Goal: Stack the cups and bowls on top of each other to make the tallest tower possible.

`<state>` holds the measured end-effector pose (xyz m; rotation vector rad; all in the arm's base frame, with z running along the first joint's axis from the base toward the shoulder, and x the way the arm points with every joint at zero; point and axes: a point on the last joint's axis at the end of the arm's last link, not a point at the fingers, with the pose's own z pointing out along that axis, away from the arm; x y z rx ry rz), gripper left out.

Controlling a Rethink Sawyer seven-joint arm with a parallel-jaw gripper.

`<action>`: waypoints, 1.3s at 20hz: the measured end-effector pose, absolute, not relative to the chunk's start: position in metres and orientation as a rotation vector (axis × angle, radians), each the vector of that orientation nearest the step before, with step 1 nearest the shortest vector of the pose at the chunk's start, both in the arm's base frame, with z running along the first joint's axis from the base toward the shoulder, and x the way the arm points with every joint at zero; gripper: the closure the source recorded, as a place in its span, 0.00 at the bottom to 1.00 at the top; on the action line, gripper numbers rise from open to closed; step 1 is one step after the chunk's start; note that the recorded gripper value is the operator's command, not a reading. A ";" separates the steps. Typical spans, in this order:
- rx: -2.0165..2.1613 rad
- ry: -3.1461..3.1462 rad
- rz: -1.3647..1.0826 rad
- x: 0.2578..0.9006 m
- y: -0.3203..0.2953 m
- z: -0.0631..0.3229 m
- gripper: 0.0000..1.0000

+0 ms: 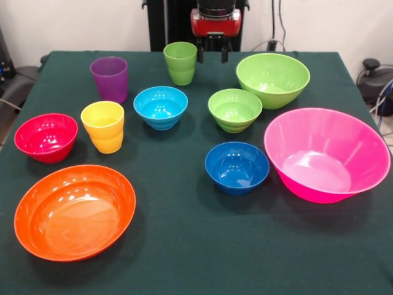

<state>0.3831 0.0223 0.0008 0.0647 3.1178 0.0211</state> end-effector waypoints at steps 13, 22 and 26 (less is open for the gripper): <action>0.062 3.093 -0.006 0.405 0.013 0.010 0.00; 0.060 3.075 -0.027 0.430 0.002 0.007 0.00; 0.059 3.078 -0.032 0.436 -0.001 0.007 0.00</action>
